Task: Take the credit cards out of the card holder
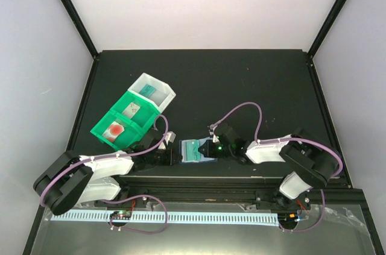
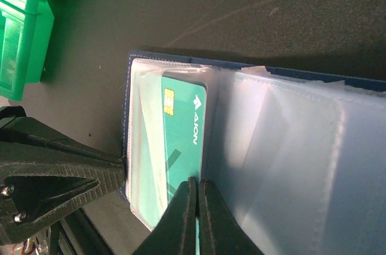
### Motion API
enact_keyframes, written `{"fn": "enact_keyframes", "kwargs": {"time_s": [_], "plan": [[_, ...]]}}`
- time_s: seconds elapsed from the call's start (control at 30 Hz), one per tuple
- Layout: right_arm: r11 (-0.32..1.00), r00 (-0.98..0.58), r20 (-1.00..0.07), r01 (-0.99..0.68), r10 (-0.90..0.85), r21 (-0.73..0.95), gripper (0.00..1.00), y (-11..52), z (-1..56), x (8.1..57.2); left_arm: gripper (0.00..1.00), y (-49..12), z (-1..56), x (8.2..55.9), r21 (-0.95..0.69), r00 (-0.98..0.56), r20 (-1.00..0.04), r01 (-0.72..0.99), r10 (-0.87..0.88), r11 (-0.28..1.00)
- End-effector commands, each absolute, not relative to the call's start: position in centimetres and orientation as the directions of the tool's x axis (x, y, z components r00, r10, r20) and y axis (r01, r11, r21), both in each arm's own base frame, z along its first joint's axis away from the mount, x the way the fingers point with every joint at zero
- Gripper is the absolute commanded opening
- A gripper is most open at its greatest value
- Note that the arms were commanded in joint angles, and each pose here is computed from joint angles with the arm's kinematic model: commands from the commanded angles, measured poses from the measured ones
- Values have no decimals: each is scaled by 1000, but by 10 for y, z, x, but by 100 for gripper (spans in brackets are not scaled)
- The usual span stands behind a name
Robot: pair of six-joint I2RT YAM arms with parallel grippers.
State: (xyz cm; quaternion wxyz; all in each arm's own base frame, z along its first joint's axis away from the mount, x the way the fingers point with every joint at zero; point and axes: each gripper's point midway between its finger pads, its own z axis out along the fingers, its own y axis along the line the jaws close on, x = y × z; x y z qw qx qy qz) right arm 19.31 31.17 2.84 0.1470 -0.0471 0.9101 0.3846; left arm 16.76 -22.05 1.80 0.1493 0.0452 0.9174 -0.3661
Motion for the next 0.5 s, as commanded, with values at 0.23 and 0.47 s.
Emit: {"fn": "enact_keyframes", "kwargs": {"time_s": [0.23,0.47], "plan": [[639,-956,-291,-203,34,742,26,311,22,190,3,-212,12,168,-613,-950,-312,183,-22,769],[622,-966,-259,-186,28,761,25,315,16,190,3,-215,14,170,-617,-950,-313,186,-21,765]]}}
